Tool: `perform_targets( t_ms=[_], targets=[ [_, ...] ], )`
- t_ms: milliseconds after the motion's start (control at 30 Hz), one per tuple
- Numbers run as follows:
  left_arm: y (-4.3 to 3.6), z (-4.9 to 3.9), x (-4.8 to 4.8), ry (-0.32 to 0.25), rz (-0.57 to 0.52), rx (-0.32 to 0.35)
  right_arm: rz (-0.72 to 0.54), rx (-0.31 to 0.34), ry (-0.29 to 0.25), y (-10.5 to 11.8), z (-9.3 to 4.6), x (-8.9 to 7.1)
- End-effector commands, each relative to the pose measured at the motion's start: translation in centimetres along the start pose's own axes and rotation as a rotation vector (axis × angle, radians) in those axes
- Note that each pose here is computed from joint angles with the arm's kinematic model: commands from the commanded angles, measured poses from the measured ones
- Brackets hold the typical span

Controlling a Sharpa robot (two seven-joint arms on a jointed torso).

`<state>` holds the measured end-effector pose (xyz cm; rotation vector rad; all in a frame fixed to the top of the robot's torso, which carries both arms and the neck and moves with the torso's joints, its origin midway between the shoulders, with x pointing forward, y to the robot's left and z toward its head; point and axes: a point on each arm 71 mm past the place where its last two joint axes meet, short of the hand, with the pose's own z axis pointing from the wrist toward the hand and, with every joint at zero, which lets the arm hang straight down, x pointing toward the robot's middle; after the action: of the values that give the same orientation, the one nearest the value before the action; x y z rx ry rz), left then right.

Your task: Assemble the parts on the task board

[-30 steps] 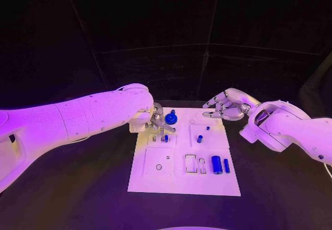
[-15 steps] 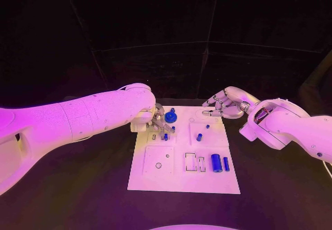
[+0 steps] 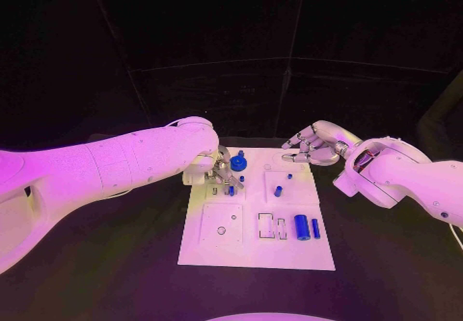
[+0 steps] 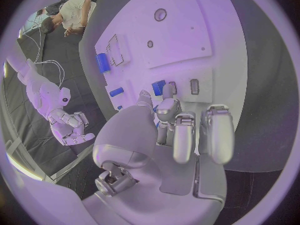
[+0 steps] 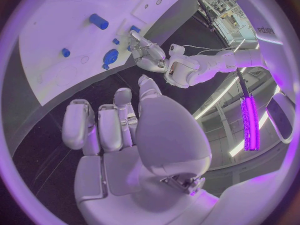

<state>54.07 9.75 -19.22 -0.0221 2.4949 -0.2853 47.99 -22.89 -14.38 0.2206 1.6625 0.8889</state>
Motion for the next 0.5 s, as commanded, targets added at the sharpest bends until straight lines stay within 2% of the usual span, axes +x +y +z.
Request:
perform_targets(
  t_ms=[33, 500],
  targets=[
    [-0.02, -0.01, 0.1, 0.015, 0.018, -0.009, -0.001, -0.003, 0.007, 0.11, 0.07, 0.01],
    [-0.08, -0.02, 0.2, -0.002, 0.005, -0.003, -0.001, -0.009, -0.003, 0.12, 0.29, -0.02]
  ],
)
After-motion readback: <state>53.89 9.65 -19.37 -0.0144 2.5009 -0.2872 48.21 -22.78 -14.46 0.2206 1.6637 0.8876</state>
